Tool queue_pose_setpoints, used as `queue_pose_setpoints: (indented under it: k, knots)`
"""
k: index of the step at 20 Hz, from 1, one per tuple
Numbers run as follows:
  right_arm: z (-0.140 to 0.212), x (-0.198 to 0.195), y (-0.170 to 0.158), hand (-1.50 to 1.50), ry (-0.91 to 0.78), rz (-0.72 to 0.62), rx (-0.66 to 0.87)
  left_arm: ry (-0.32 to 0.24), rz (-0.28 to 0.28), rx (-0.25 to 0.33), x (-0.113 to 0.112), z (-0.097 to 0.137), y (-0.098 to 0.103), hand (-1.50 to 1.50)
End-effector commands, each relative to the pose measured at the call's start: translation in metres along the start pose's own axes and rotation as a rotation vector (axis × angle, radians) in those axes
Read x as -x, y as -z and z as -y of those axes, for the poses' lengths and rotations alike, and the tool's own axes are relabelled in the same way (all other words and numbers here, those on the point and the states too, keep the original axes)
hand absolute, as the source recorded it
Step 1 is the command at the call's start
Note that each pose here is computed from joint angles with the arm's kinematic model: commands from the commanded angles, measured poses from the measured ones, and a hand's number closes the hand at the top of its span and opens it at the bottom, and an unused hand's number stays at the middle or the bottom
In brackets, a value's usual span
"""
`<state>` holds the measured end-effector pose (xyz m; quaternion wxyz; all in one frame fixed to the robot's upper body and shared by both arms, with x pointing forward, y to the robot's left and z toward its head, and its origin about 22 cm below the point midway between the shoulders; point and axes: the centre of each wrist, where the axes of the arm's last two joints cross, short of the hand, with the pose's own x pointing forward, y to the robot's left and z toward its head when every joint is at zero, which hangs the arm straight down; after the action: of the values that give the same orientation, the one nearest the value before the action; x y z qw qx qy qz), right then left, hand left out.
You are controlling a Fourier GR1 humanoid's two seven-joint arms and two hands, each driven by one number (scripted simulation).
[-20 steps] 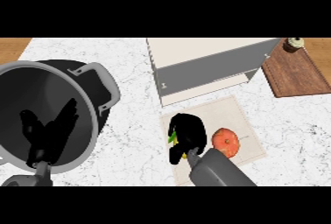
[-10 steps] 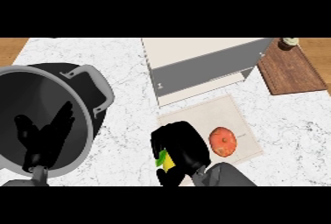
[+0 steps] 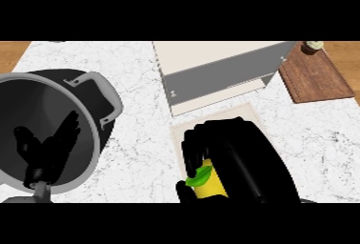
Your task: Pick the lemon from the placemat and place it in the tiered shelf
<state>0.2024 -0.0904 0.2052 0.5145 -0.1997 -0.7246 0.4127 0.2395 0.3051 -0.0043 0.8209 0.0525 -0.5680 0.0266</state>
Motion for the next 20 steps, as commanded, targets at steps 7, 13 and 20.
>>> queue_pose_setpoints:
  k: [7, 13, 20]
  knots:
    - [0.109, -0.020, 0.007, 1.50, 0.004, -0.060, 0.193, 0.022, -0.100, 0.001, 0.021, 0.007, 0.003, 0.00]
    - [0.156, -0.025, 0.043, 1.50, 0.066, -0.101, 0.246, 0.020, -0.093, 0.032, 0.017, 0.019, 0.004, 0.00]
    - [0.202, -0.022, 0.086, 1.50, 0.031, -0.131, 0.243, 0.008, -0.091, 0.025, 0.007, 0.014, 0.013, 0.00]
